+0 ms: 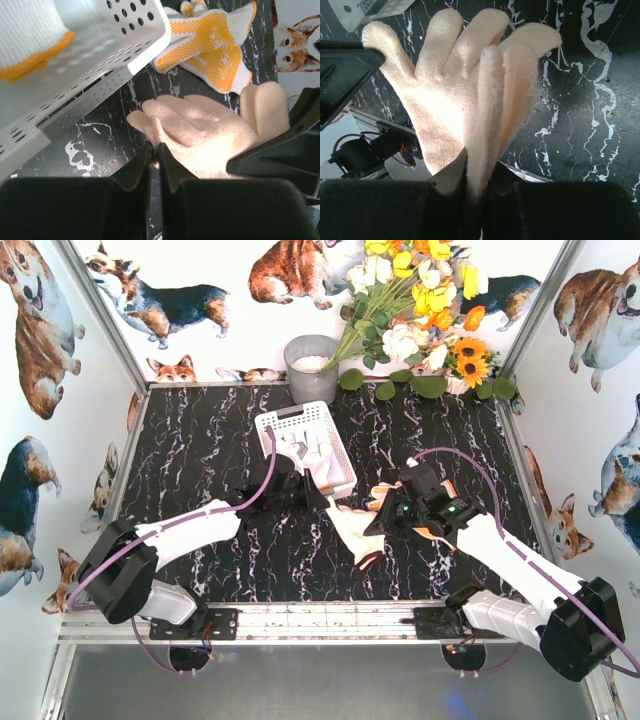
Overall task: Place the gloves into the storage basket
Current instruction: Place the glove at the center of the board, then adjust the glove at the center of the board.
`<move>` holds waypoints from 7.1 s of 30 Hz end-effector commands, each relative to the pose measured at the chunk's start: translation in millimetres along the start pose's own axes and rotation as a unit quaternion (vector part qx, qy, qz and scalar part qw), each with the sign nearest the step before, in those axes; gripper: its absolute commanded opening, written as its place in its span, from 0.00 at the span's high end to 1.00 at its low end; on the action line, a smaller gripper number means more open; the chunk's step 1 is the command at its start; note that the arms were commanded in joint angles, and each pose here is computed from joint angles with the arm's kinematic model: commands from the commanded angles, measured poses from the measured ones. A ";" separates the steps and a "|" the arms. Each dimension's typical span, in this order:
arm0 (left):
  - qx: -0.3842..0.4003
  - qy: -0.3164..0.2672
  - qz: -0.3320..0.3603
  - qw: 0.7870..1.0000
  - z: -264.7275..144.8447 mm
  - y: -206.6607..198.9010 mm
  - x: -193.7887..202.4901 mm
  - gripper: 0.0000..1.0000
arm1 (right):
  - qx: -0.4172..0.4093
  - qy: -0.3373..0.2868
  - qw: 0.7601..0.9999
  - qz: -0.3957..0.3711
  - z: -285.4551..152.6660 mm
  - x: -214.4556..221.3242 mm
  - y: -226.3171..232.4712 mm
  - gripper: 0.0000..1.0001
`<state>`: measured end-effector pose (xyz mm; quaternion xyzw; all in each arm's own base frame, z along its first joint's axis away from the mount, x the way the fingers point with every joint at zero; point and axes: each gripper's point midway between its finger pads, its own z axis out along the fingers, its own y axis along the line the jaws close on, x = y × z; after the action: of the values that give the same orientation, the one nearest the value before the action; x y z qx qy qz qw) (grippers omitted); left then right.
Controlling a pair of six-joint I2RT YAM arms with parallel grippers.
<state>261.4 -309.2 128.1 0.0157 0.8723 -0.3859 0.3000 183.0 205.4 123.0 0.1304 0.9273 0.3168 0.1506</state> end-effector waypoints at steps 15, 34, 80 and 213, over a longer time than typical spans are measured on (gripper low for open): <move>-0.056 -0.067 -0.012 0.996 -49.7 17.7 -14.8 0.30 | 0.161 -0.045 0.976 -0.139 -31.2 -37.9 -21.4 1.00; -0.030 -0.091 -0.038 0.995 -86.3 25.2 7.0 0.28 | 0.413 -0.131 0.856 -0.283 -49.1 -69.3 -41.0 1.00; -0.077 -0.104 -0.043 0.991 -105.1 42.0 20.6 0.34 | 0.178 0.008 0.934 -0.308 22.1 51.7 19.5 0.38; -0.124 -0.034 -0.118 0.985 7.4 64.6 82.3 1.00 | 0.057 0.023 0.997 -0.043 48.2 1.9 -63.3 0.94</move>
<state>209.9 -287.3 43.4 -0.1389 0.8981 -0.3153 0.2733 172.1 178.8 32.2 0.1097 0.9564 0.2503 0.1034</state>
